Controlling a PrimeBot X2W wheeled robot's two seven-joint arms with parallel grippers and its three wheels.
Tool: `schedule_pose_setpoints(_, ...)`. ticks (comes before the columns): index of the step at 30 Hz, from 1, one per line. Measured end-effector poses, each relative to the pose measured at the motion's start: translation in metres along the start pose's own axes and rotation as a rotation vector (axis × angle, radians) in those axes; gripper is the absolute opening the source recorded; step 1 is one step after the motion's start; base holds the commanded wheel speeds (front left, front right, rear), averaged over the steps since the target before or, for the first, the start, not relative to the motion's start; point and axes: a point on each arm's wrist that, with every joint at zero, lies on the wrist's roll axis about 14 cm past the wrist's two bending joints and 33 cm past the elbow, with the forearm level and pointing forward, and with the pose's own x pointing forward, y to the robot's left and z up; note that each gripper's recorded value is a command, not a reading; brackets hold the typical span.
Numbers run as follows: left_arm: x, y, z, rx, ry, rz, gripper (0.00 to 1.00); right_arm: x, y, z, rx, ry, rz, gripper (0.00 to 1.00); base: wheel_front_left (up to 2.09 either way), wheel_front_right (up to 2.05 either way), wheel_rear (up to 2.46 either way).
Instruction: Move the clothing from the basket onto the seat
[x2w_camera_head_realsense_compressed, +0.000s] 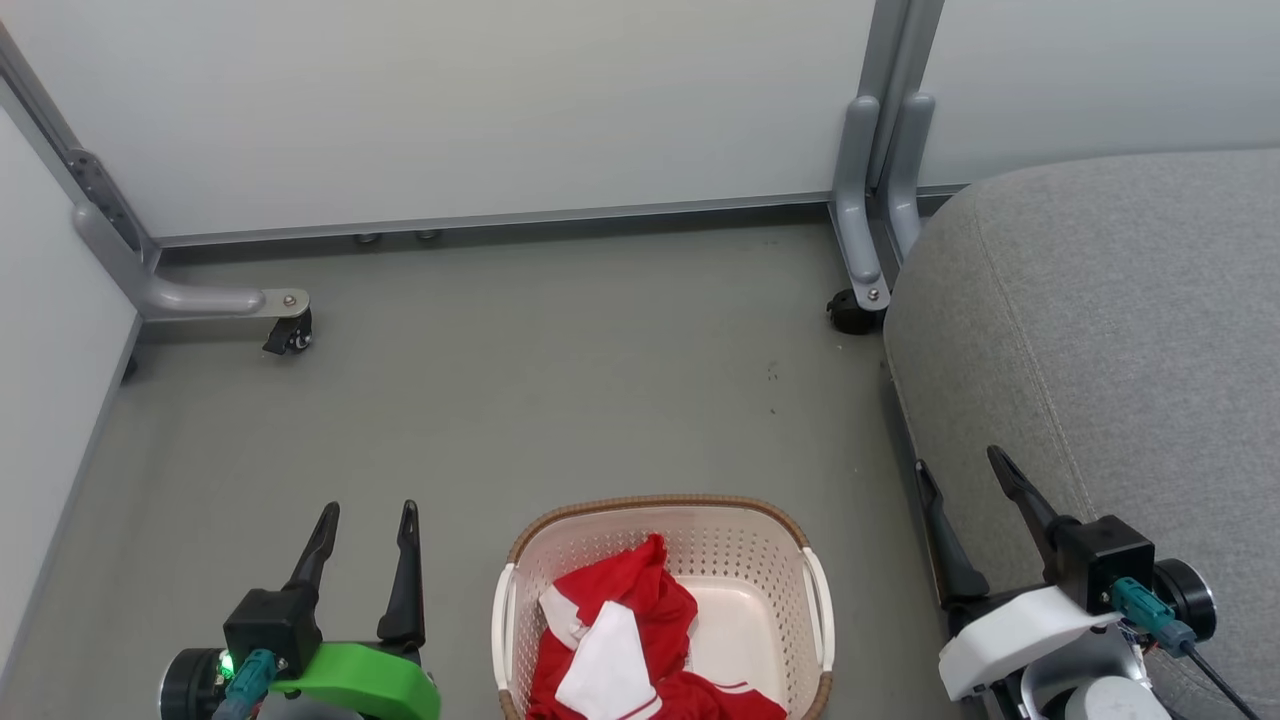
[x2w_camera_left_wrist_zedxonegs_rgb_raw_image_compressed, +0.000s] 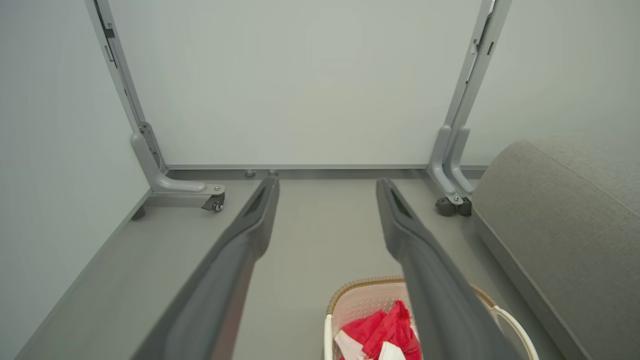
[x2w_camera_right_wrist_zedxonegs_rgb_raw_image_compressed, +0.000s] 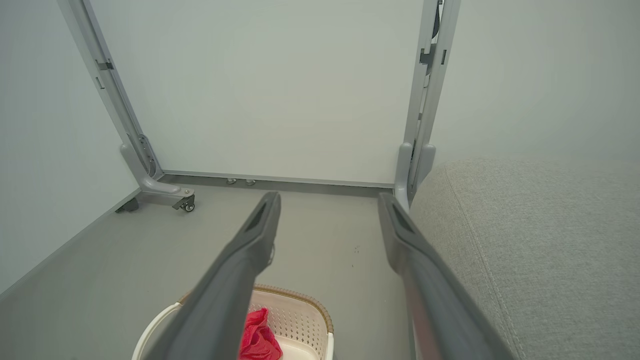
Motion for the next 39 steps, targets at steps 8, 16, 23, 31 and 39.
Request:
schedule_pose_setpoints(8,0.005,-0.005,-0.006,0.022,0.02,-0.015,1.0,0.002,-0.003,0.0,0.0,0.001,-0.006,1.0,0.0,0.0,0.0)
schedule_pose_setpoints(16,0.039,-0.052,-0.014,0.054,0.046,-0.167,1.0,0.02,-0.008,0.004,-0.004,-0.012,-0.009,1.0,0.0,0.0,0.0)
schedule_pose_setpoints(23,0.065,-0.094,-0.05,0.087,0.149,-0.316,1.0,0.043,-0.017,-0.001,-0.003,-0.021,-0.017,1.0,0.0,0.0,0.0)
schedule_pose_setpoints(31,0.076,-0.117,-0.129,0.152,0.373,-0.451,1.0,0.072,-0.028,-0.019,0.015,-0.017,-0.028,1.0,0.0,0.0,0.0)
schedule_pose_setpoints(39,0.077,-0.12,-0.209,0.216,0.614,-0.549,1.0,0.095,-0.037,-0.053,0.041,0.023,-0.039,1.0,0.0,0.0,0.0)
